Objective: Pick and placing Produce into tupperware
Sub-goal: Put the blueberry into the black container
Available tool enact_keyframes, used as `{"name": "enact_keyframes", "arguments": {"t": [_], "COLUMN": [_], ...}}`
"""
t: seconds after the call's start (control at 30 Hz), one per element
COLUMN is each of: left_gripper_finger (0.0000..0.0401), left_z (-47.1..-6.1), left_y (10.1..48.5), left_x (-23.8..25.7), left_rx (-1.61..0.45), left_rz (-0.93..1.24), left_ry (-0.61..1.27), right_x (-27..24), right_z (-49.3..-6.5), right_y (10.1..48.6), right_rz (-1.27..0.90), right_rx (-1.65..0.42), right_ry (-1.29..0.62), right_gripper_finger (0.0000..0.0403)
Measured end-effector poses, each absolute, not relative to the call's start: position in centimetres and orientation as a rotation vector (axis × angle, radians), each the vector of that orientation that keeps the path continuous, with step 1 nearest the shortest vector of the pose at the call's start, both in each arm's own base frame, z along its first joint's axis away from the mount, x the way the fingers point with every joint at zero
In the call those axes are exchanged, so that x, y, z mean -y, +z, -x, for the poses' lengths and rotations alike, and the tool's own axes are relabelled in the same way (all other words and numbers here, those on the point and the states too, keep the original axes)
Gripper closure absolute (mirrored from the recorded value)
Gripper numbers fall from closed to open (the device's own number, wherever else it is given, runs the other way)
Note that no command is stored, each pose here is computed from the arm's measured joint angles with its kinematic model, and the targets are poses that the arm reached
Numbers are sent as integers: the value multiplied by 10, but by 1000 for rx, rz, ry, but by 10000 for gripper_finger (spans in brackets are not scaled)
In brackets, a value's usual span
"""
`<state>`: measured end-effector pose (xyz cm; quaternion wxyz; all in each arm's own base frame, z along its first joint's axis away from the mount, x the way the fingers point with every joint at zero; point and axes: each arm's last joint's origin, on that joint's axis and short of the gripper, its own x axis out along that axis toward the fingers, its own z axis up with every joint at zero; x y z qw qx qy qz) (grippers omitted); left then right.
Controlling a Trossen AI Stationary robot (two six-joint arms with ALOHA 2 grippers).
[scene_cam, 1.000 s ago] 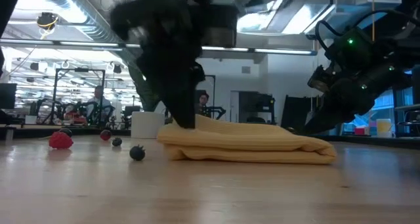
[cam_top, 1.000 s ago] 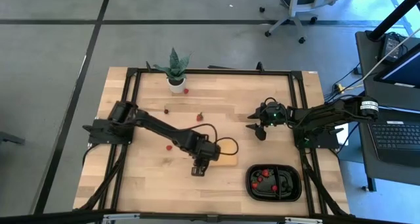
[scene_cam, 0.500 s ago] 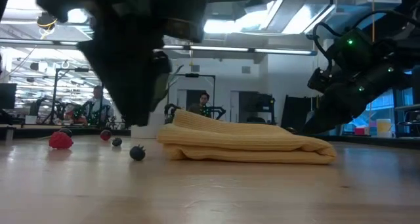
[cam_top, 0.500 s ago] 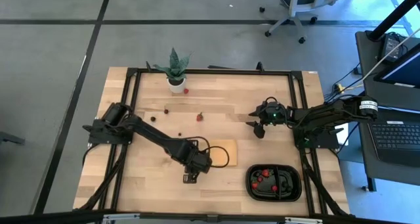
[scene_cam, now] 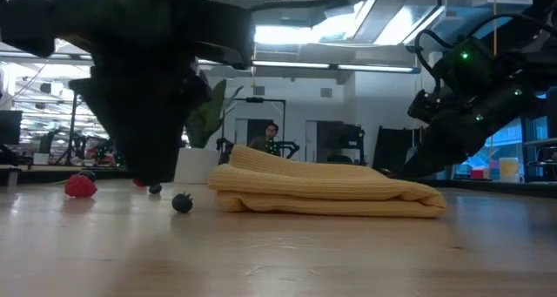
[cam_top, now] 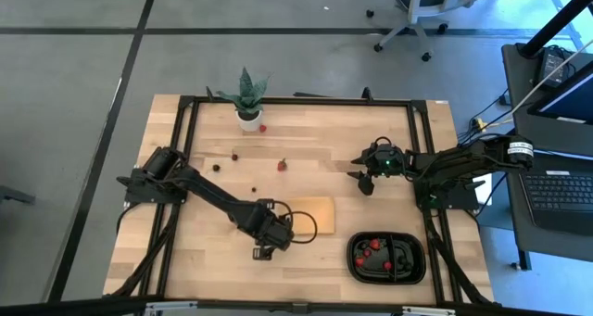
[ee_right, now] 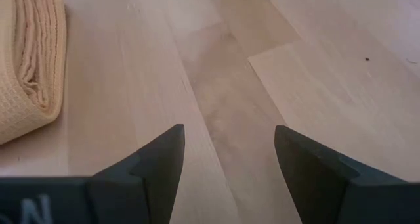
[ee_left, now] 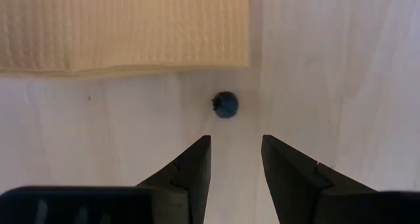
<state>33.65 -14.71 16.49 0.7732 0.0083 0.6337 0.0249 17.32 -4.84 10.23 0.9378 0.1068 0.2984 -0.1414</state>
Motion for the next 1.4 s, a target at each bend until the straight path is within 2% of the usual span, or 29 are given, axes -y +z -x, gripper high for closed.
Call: {"name": "enact_keyframes", "arguments": {"t": [0.4, 0.6, 1.4], "left_gripper_finger": [273, 273, 273], "left_z": [-344, -348, -348], "left_y": [165, 166, 166], "left_x": [136, 132, 135], "left_rx": [-1339, -1280, -1312], "left_rz": [-23, 22, 4], "left_ry": [73, 184, 61], "right_x": [48, 48, 48], "right_z": [-173, -173, -173], "right_y": [102, 102, 102], "right_rz": [-216, -216, -238], "right_rx": [-610, -611, -608], "right_ry": [-289, -288, -296], "right_gripper_finger": [166, 166, 166]}}
